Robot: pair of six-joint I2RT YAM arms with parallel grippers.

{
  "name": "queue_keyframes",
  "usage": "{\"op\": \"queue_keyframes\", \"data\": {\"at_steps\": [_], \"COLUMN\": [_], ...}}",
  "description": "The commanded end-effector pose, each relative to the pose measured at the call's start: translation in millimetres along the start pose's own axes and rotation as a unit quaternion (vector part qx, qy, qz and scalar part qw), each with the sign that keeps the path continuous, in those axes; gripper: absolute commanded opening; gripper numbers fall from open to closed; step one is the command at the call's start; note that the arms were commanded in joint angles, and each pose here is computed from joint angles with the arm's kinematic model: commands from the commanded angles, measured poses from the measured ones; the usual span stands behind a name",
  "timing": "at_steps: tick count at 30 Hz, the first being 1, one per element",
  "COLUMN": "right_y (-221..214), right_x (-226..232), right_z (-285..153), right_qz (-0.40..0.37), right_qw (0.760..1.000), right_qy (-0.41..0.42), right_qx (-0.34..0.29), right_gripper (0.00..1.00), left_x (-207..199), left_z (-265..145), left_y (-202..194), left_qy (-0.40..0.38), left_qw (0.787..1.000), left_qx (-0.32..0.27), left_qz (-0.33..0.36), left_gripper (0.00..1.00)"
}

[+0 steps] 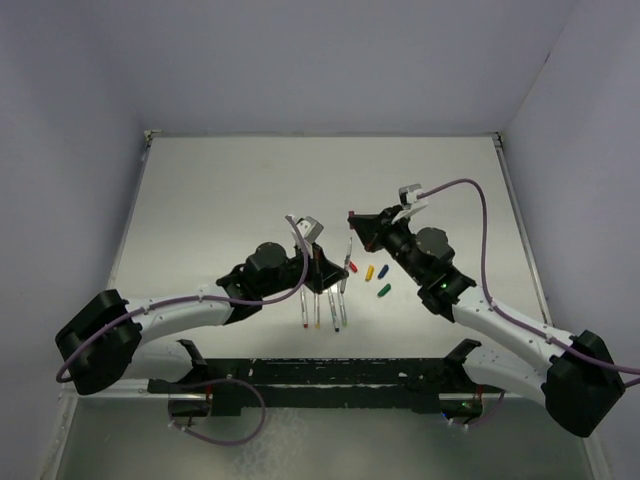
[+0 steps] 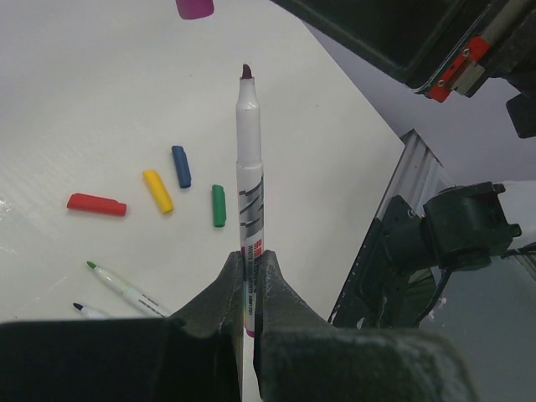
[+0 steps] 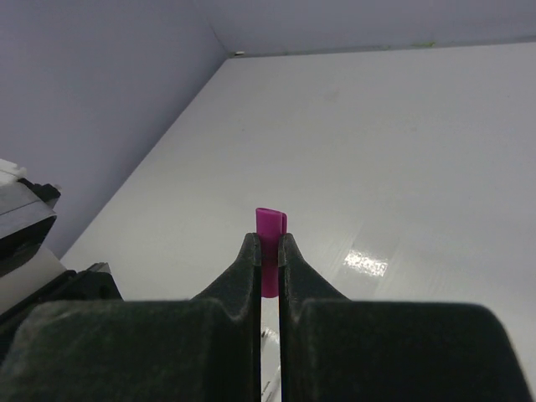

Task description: Insert the pens into the pen caps

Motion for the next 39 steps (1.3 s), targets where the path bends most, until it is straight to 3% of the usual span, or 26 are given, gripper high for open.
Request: {"op": "queue_keyframes", "data": {"at_steps": [1,39], "right_y": [40,28], "right_x": [13,21], "right_z": [-3,-7], "right_qz": [0.017,0.043], "right_qw": [0.995,0.994], "right_qy": [0.034,0.065], "right_qx": [-0.087,-0.079], "right_gripper": [0.00,0.00], "left_x": [-29,-21], "left_z": [-2,0], "left_y": [29,31], "left_qy": [-0.044,-0.025], "left_qw": [0.998,0.997], "left_qx": [-0.053,-0.071], "left_qz": [-0.003,-0.016], "left_gripper": [0.00,0.00]}}
Point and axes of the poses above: each gripper's point midway between its finger pads, its own z axis out along the fingers, its own x axis along the line the jaws close on, y = z × x, the point moved 3 cm from there along -z, back along the fingers, and after that the axes turned 13 degrees about -z, right-handed, at the moved point
